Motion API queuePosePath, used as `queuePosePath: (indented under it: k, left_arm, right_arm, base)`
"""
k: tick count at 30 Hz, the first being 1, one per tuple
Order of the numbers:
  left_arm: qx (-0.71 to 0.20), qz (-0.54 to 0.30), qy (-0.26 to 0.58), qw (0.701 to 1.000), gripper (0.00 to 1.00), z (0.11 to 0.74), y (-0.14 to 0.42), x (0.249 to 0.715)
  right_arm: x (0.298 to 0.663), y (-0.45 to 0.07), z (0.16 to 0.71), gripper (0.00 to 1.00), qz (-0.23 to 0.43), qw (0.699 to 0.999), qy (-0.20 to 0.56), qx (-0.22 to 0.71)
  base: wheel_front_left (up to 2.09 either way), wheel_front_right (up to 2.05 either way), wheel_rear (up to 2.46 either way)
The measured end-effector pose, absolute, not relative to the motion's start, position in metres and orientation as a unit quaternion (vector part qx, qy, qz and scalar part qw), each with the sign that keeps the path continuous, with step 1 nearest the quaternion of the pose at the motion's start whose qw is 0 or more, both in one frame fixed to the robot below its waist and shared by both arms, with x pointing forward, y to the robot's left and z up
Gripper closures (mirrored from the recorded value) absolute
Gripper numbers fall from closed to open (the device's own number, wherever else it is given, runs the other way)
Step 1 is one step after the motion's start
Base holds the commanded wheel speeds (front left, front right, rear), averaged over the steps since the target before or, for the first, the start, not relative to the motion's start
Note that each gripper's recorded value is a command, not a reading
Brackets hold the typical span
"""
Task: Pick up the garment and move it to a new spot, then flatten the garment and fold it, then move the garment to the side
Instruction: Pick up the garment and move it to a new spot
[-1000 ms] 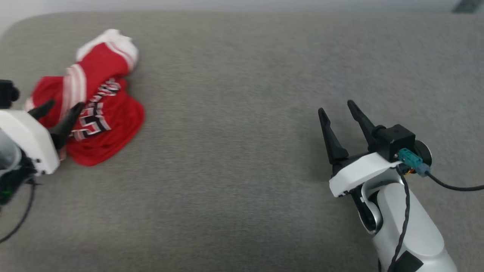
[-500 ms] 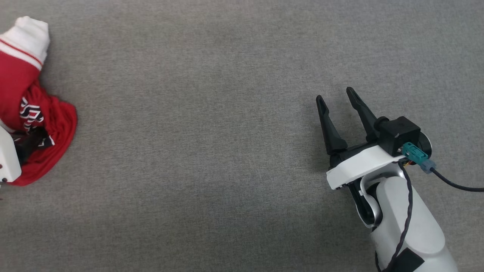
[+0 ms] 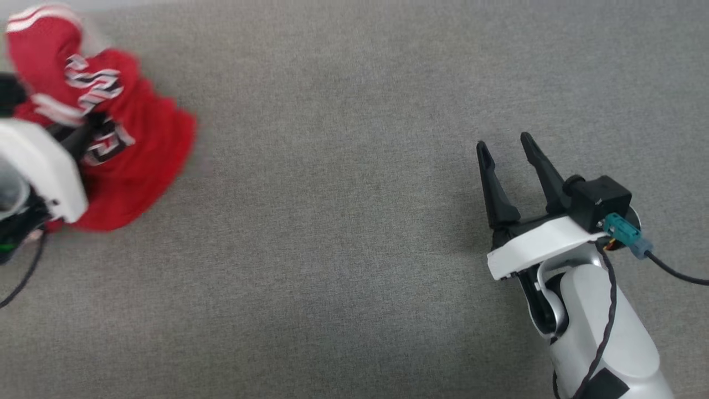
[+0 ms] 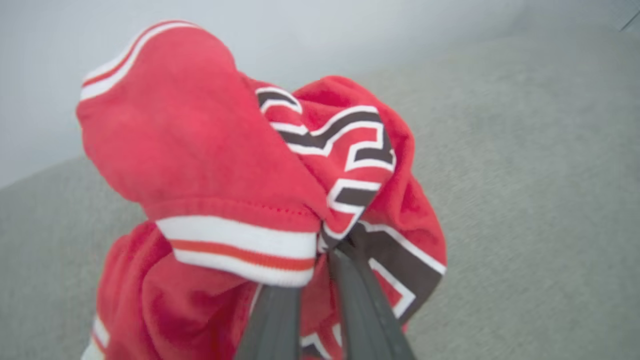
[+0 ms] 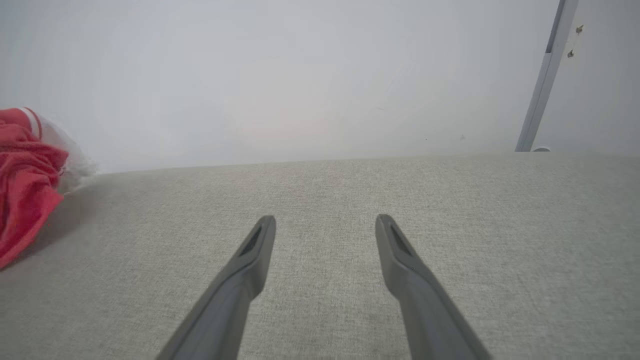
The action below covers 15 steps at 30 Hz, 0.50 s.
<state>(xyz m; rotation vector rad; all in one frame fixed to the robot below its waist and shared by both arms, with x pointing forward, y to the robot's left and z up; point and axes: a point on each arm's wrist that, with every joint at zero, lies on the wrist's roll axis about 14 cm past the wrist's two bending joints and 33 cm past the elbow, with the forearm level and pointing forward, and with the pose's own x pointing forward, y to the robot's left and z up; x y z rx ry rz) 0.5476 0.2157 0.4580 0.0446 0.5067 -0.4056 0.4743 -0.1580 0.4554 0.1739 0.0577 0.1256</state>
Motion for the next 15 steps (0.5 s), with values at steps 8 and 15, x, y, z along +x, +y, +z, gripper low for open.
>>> queuePosePath:
  k: [8, 15]
  left_arm:
    - [0.035, -0.38, 0.164, 0.91, 1.0, 0.506, 0.085, 0.538]
    - [0.016, -0.554, 0.134, 0.822, 1.0, 0.522, -0.04, 0.491]
  right_arm:
    - [0.462, -0.172, 0.467, 0.0, 0.043, 0.994, 0.016, 0.103]
    - [0.45, -0.208, 0.47, 0.0, -0.009, 0.993, 0.008, 0.116]
  base:
    - [0.0, 0.0, 0.0]
    - [0.0, 0.0, 0.0]
